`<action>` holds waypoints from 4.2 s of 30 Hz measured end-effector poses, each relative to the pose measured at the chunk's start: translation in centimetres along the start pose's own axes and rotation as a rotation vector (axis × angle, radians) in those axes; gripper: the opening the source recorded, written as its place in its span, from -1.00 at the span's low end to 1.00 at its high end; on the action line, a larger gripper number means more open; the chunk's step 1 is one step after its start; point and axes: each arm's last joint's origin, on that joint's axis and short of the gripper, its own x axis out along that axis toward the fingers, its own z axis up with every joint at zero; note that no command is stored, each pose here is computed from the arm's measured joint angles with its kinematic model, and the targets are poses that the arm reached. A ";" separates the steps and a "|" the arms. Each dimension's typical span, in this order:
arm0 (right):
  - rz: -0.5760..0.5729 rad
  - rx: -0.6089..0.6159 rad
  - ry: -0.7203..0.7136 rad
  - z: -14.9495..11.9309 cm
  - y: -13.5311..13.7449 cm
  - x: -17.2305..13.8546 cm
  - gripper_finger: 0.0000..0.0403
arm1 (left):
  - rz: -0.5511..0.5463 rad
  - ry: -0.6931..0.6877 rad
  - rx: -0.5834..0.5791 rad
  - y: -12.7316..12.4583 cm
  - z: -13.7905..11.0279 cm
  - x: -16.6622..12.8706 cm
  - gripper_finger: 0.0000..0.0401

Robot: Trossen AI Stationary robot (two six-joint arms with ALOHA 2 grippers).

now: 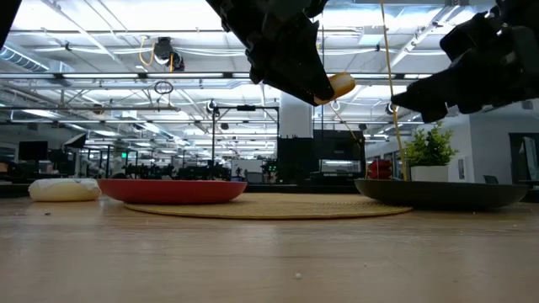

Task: Pick & Place donuts
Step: Put the small orange donut on the black plate

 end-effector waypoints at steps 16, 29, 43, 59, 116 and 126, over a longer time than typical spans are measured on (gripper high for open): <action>0.006 -0.050 0.047 0.8 1.5 7.5 0.45 | 0.001 0.005 0.006 0.0 0.0 0.0 -0.27; 0.055 -0.054 0.076 0.5 2.2 10.1 0.43 | 0.003 0.011 0.007 0.0 -0.1 0.0 -0.27; 0.055 -0.055 0.078 0.5 2.2 10.1 0.42 | 0.020 0.109 0.008 0.2 -1.1 -0.1 -0.27; 0.053 -0.056 0.088 0.4 2.2 10.1 0.40 | 0.013 0.077 0.000 0.1 -0.8 0.0 -0.27; 0.051 -0.080 0.102 0.3 2.1 10.1 -0.31 | 0.047 -0.038 0.024 0.2 0.6 -0.9 0.81; 0.008 -0.033 0.171 -0.2 1.4 6.8 -0.31 | -0.002 -0.099 0.054 -0.8 1.7 -5.6 0.90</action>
